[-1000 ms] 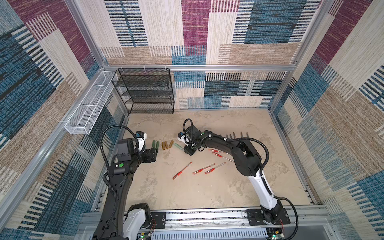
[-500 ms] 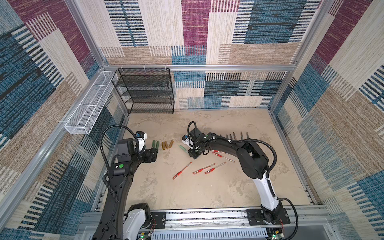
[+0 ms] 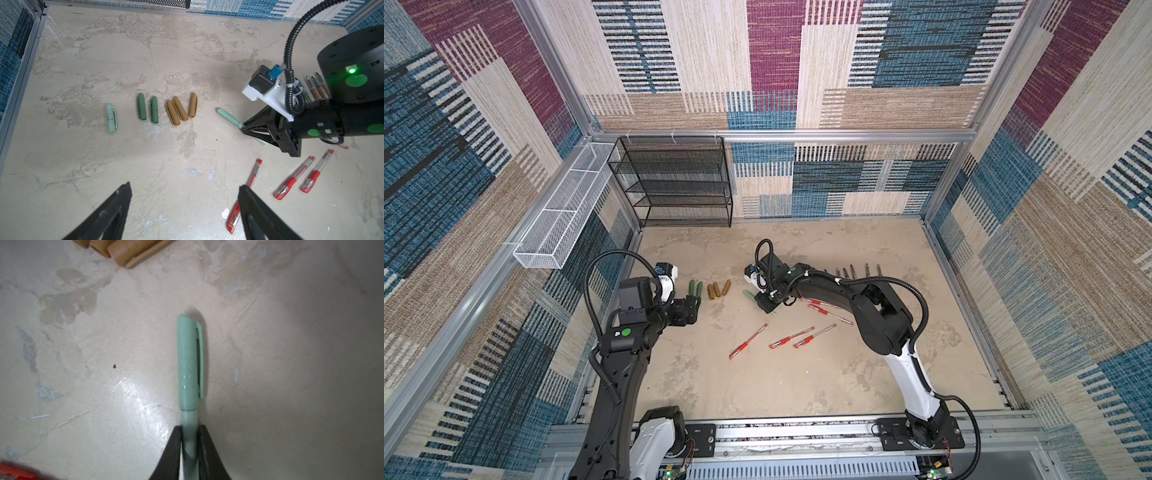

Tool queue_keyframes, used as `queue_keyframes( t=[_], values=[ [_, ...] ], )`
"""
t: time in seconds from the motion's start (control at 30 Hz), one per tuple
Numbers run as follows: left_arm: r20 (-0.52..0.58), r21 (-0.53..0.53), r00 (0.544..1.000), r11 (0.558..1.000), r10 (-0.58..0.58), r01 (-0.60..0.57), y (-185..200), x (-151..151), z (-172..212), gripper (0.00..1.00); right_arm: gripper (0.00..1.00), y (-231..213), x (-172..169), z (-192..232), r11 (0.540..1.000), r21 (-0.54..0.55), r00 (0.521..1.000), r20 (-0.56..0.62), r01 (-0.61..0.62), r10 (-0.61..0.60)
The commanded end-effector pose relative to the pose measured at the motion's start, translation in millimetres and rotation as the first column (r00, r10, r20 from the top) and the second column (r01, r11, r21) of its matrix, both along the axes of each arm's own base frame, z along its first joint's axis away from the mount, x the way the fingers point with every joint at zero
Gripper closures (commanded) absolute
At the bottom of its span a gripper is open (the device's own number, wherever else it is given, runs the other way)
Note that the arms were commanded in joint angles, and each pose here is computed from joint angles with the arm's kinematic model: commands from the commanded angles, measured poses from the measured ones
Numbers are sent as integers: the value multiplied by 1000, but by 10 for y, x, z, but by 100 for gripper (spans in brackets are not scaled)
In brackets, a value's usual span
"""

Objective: Open the pen caps
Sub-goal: 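Raise the light-green pen toward the left gripper while the left gripper reaches its cap, then close the left gripper on the light-green cap and pull the right gripper away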

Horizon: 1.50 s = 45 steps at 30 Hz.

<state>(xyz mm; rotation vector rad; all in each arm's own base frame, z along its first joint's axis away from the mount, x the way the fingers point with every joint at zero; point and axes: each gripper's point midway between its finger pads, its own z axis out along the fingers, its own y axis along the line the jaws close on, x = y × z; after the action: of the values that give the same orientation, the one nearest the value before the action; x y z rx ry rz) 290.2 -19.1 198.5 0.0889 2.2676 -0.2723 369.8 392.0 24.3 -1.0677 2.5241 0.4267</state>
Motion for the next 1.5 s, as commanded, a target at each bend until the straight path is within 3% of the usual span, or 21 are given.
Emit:
queue_keyframes(
  t=[0.0,0.13,0.4,0.53,0.73,1.0,1.17,1.37,1.47],
  values=[
    [16,-13,1000,1000,2,-2,-17,25,52,16,85,-242,-152,-190,995,-94,998,-51,24,-28],
    [9,-62,999,998,-33,34,-122,-10,58,16,91,-260,-134,-139,995,-93,998,-41,45,-49],
    [21,-205,995,974,-98,101,-360,-8,192,16,93,11,-118,564,980,165,993,24,111,-116],
    [36,-310,987,937,-156,159,-539,-32,260,19,93,207,-268,961,934,341,990,57,105,-132],
    [22,-450,980,873,-199,187,-713,-81,293,23,93,571,-609,1310,874,483,991,85,48,-101],
    [-25,-494,990,863,-137,107,-675,-15,166,26,93,891,-981,1625,804,594,993,111,-36,-38],
    [-65,-471,995,881,-77,38,-582,30,65,30,93,989,-1058,1659,795,604,994,112,-53,-19],
    [-63,-484,995,875,-72,33,-586,55,57,51,93,1120,-1199,1686,778,619,992,118,-108,43],
    [-61,-472,996,881,-64,28,-566,60,35,71,93,1137,-1259,1731,768,627,988,143,-132,53]
  ],
)
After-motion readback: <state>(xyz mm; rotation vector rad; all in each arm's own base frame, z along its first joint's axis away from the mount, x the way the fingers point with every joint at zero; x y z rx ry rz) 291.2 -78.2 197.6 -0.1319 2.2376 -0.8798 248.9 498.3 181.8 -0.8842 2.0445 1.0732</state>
